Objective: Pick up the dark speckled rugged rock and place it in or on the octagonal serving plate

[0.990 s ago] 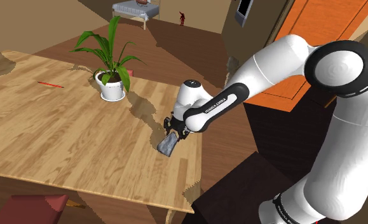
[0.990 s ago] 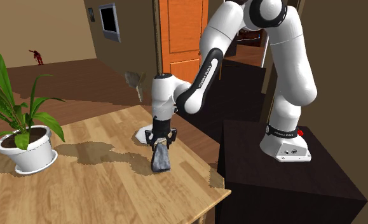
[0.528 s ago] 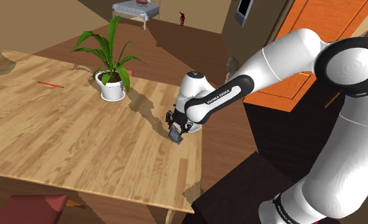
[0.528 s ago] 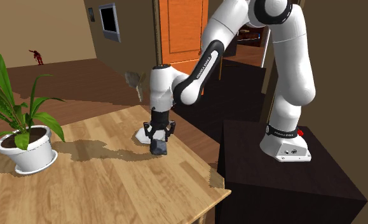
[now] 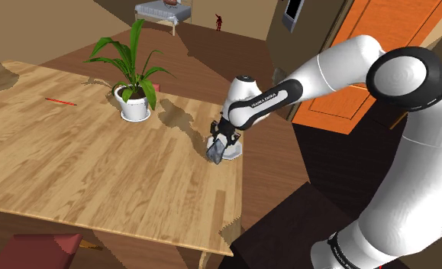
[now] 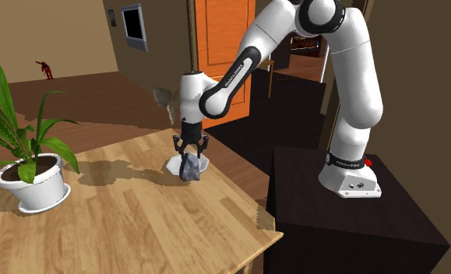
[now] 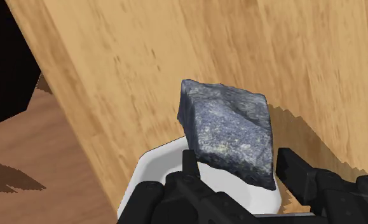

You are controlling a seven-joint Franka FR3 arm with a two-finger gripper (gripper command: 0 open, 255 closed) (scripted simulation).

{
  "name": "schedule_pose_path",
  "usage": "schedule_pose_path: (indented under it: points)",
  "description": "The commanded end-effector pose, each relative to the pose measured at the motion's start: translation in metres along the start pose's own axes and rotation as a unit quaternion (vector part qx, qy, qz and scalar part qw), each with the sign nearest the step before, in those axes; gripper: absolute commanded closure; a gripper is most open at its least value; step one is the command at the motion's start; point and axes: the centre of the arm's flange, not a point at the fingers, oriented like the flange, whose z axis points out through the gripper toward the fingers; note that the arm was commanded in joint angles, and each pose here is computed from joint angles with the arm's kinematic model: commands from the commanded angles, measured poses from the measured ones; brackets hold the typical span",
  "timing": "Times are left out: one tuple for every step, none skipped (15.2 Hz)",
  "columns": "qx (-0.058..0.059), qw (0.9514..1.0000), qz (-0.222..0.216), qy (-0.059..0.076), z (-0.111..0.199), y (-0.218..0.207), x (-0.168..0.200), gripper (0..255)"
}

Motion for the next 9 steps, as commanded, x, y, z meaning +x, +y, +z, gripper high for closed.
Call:
schedule_pose_path:
  points:
    - [0.000,1.0000,-0.001,0.000,0.000,-0.001,0.026,255]
    - [0.000,1.0000,-0.001,0.000,-0.001,-0.001,0.040,255]
    - [0.000,1.0000,-0.001,0.000,-0.002,-0.002,0.053,255]
    - [0.000,1.0000,-0.001,0.000,-0.002,-0.002,0.066,255]
    - [0.000,1.0000,-0.001,0.000,-0.003,-0.003,0.079,255]
    - [0.000,1.0000,-0.001,0.000,-0.004,-0.003,0.092,255]
    - [0.000,1.0000,-0.001,0.000,-0.004,-0.004,0.105,255]
    - [0.000,1.0000,-0.001,0.000,-0.005,-0.004,0.119,255]
    - [0.000,1.0000,-0.001,0.000,-0.005,-0.005,0.132,255]
